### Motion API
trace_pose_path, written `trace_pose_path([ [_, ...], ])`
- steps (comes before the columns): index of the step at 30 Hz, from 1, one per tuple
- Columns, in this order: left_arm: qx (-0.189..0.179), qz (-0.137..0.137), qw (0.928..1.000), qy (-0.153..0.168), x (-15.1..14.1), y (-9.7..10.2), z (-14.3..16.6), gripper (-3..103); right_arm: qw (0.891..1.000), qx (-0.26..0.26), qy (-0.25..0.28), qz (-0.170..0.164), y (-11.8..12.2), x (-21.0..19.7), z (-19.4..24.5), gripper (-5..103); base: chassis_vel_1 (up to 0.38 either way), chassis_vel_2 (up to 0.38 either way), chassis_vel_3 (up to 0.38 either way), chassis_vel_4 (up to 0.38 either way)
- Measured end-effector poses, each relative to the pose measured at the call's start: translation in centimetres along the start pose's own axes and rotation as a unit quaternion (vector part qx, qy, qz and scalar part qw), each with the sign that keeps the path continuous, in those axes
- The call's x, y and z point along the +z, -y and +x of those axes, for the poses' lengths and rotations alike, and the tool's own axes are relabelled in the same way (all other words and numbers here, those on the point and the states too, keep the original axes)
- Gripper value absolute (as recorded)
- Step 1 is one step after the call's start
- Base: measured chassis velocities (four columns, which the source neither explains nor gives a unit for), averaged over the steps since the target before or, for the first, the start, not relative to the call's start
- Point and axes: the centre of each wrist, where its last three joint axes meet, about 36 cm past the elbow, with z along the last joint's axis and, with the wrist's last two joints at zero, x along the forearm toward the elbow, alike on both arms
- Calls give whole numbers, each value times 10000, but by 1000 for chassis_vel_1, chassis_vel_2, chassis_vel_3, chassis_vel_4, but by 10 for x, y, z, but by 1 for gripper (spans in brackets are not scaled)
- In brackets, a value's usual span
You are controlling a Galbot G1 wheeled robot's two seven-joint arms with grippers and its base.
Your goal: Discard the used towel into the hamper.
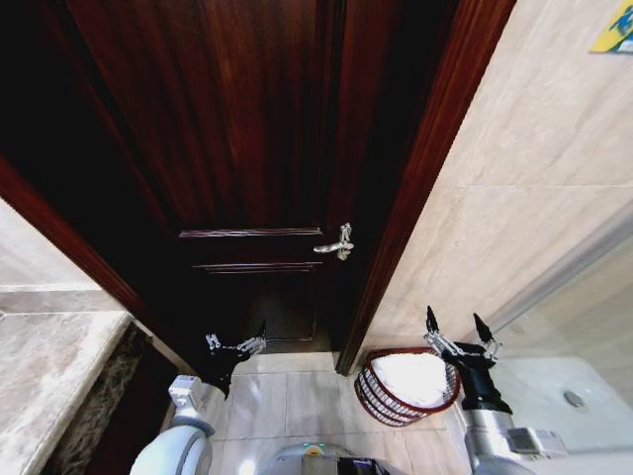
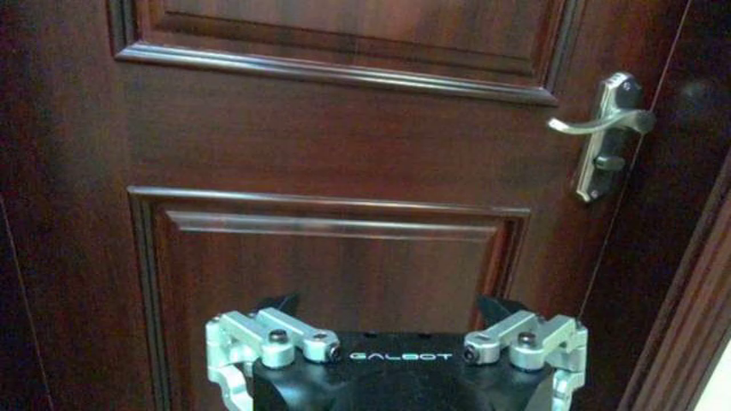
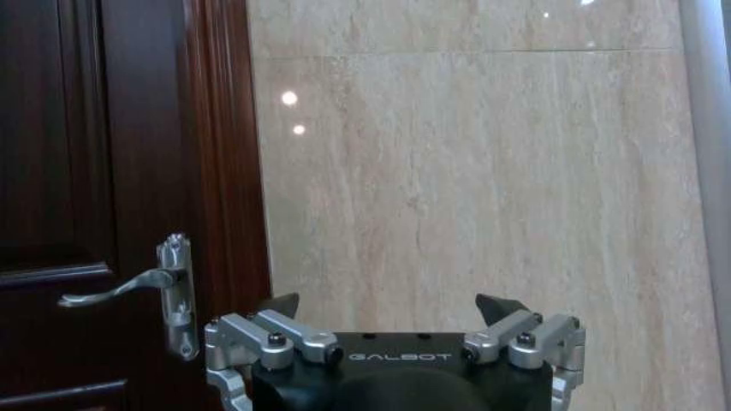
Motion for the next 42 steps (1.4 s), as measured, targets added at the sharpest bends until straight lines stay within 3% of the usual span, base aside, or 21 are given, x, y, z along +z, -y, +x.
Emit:
trace_pose_path([
  [28, 0, -1, 10000, 1, 0, 0, 0, 100, 10000, 0, 0, 0, 0, 0, 0, 100, 17, 12, 6, 10],
  [42, 0, -1, 10000, 0, 0, 0, 0, 100, 10000, 0, 0, 0, 0, 0, 0, 100, 163, -173, -173, 181],
])
